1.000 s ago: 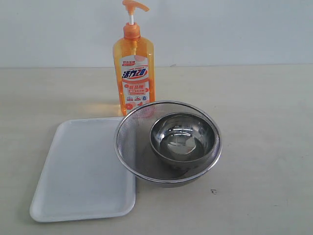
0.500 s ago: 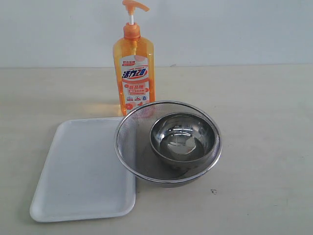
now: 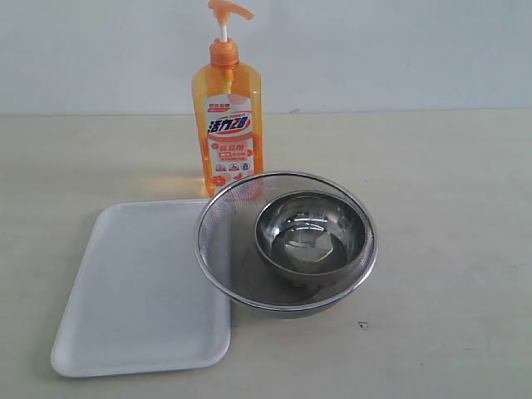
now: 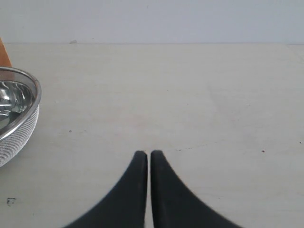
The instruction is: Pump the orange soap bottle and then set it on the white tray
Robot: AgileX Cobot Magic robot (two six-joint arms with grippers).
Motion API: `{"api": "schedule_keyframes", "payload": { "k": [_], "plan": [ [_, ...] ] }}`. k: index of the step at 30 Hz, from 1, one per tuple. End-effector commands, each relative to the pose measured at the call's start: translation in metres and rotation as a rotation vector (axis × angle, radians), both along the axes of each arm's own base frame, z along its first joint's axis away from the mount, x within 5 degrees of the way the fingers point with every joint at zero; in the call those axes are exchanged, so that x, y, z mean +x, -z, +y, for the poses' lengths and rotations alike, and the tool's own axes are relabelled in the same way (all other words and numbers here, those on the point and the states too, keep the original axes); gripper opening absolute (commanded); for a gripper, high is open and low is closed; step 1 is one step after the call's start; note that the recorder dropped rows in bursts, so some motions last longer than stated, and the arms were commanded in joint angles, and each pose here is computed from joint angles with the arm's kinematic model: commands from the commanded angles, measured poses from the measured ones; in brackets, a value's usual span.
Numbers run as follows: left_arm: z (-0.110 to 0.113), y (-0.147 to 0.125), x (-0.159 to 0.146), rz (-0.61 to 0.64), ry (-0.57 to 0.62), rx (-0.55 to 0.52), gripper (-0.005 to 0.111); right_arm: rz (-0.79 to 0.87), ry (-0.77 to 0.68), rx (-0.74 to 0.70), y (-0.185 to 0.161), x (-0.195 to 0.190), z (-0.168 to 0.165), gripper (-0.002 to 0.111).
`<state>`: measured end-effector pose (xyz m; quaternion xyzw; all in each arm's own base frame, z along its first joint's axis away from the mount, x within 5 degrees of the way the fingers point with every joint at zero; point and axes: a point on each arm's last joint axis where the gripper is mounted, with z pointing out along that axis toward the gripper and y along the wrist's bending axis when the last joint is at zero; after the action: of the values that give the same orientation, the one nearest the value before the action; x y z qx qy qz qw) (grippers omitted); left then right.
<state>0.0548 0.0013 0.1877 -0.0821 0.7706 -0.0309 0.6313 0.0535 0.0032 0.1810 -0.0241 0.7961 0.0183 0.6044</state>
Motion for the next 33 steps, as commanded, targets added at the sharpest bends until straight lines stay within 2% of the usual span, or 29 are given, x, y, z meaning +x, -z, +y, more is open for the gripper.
{"api": "schedule_keyframes", "payload": {
  "k": [1,8,26,33],
  "plan": [
    [0.000,0.001,0.000,0.002,0.005,-0.001,0.005,-0.007,0.006,-0.005,0.000,0.000,0.000,0.000],
    [0.000,0.001,0.000,0.002,0.005,-0.001,0.005,-0.028,0.006,-0.004,-0.002,0.000,0.000,0.000],
    [0.000,0.001,0.000,0.002,0.005,-0.001,0.005,-0.335,0.004,0.003,-0.030,0.003,0.000,0.000],
    [0.000,0.001,0.000,0.002,0.005,-0.001,0.005,-0.403,0.004,0.007,-0.036,0.002,0.000,0.000]
  ]
}}
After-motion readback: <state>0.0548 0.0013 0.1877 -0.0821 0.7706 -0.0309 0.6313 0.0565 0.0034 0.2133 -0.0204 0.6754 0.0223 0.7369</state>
